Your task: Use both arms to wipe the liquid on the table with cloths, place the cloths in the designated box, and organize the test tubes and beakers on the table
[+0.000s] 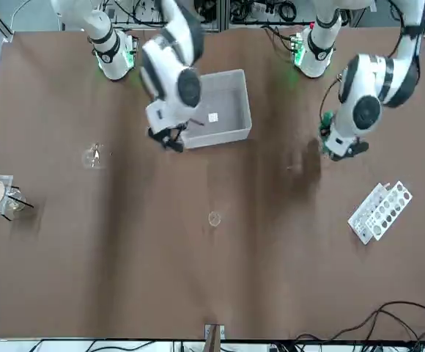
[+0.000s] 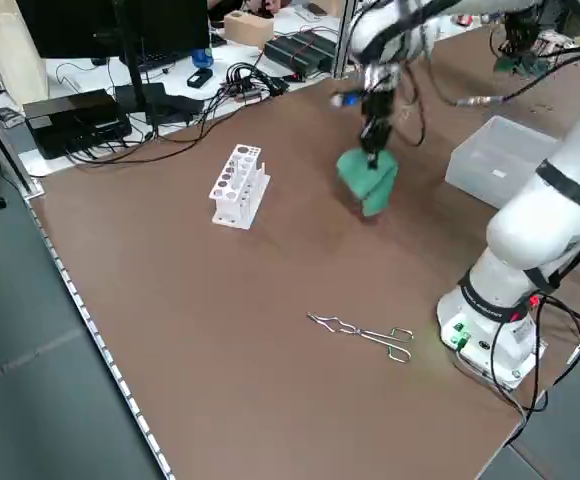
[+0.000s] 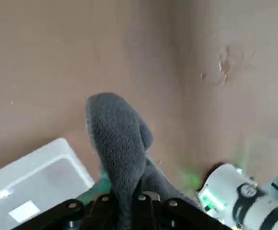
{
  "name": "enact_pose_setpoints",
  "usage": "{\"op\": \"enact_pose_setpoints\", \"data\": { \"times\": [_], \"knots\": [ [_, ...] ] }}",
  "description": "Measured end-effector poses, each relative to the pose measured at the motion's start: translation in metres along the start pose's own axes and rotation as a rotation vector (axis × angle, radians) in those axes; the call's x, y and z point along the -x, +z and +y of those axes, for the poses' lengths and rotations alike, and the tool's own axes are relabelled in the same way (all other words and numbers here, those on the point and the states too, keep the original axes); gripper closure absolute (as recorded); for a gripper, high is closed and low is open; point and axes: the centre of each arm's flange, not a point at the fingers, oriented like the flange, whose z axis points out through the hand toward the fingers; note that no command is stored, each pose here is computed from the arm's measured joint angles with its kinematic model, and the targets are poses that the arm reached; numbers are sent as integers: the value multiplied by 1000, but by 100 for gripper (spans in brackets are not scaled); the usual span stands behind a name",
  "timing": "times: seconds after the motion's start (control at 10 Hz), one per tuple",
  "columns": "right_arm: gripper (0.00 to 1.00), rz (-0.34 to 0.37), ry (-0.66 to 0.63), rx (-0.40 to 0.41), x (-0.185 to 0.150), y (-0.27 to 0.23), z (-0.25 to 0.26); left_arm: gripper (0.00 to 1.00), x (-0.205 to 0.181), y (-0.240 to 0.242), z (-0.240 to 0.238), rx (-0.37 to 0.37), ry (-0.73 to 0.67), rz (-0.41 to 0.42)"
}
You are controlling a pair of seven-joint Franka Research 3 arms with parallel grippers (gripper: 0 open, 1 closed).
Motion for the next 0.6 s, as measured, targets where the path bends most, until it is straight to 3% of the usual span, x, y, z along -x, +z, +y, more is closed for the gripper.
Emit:
{"op": "enact_pose_setpoints", "data": {
  "times": [0.3,0.6],
  "knots": [
    [89,2,-204,-105,-90,5,77,93,71,-52,106,10,114,57],
    [89,16,-339,-183,-162,79,152,93,145,-43,193,47,219,77]
  ]
}}
